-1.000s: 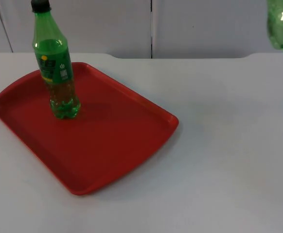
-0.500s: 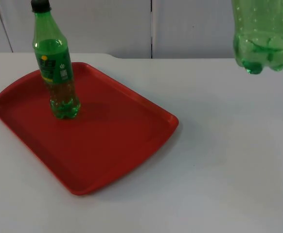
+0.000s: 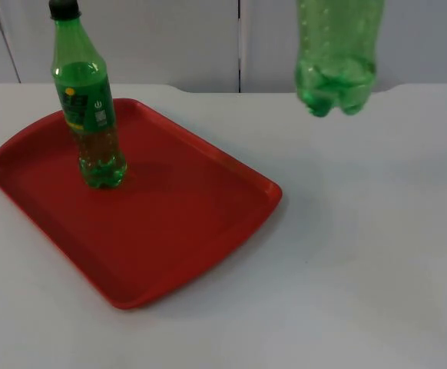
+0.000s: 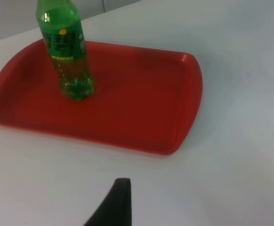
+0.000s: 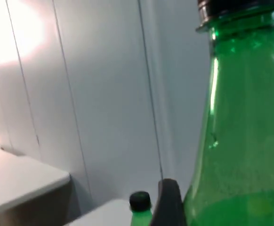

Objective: Place the bottle upright on the tray.

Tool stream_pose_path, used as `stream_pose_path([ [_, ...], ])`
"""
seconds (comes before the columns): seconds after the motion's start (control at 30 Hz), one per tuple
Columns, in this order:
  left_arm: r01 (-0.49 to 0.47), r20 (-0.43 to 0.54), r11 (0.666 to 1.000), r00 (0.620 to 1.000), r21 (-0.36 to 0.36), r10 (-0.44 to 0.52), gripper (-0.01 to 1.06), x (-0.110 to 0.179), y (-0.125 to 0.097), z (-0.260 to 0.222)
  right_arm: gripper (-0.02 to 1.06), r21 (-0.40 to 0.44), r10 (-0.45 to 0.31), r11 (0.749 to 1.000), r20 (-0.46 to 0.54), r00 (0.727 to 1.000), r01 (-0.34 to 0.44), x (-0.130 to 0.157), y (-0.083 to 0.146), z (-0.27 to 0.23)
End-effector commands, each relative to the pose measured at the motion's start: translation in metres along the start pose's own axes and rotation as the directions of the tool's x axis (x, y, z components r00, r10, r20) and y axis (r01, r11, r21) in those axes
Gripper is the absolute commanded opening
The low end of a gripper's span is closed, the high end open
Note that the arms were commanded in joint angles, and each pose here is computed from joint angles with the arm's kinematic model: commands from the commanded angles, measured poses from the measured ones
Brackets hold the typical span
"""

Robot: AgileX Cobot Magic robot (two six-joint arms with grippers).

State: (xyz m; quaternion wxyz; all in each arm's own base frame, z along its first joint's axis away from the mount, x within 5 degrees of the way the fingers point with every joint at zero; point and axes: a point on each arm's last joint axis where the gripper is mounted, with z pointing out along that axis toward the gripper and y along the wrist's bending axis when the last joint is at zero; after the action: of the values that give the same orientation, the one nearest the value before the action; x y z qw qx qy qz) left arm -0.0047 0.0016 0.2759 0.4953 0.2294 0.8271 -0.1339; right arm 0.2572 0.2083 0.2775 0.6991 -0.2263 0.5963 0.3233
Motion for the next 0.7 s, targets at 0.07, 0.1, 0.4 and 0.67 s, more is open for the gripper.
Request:
stream_pose_path([
  [0.07, -0.004, 0.001, 1.000, 1.000, 0.004, 0.004, 1.05, 0.001, 0.000, 0.001, 0.00, -0.074, 0.018, 0.997, 0.159, 0.987, -0.006, 0.025, 0.001, 0.009],
  [0.1, -0.004, 0.001, 1.000, 1.000, 0.004, 0.004, 1.05, 0.001, 0.000, 0.001, 0.00, -0.074, 0.018, 0.997, 0.159, 0.987, -0.006, 0.025, 0.001, 0.009],
  [0.4, -0.004, 0.001, 1.000, 1.000, 0.004, 0.004, 1.05, 0.001, 0.000, 0.001, 0.00, -0.214, -0.011, 0.977, 0.003, 1.000, 0.011, 0.098, 0.003, 0.041],
  [0.67, -0.004, 0.001, 1.000, 1.000, 0.004, 0.004, 1.05, 0.001, 0.000, 0.001, 0.00, -0.301, 0.107, 0.948, 0.006, 0.994, -0.100, 0.121, 0.001, 0.086],
])
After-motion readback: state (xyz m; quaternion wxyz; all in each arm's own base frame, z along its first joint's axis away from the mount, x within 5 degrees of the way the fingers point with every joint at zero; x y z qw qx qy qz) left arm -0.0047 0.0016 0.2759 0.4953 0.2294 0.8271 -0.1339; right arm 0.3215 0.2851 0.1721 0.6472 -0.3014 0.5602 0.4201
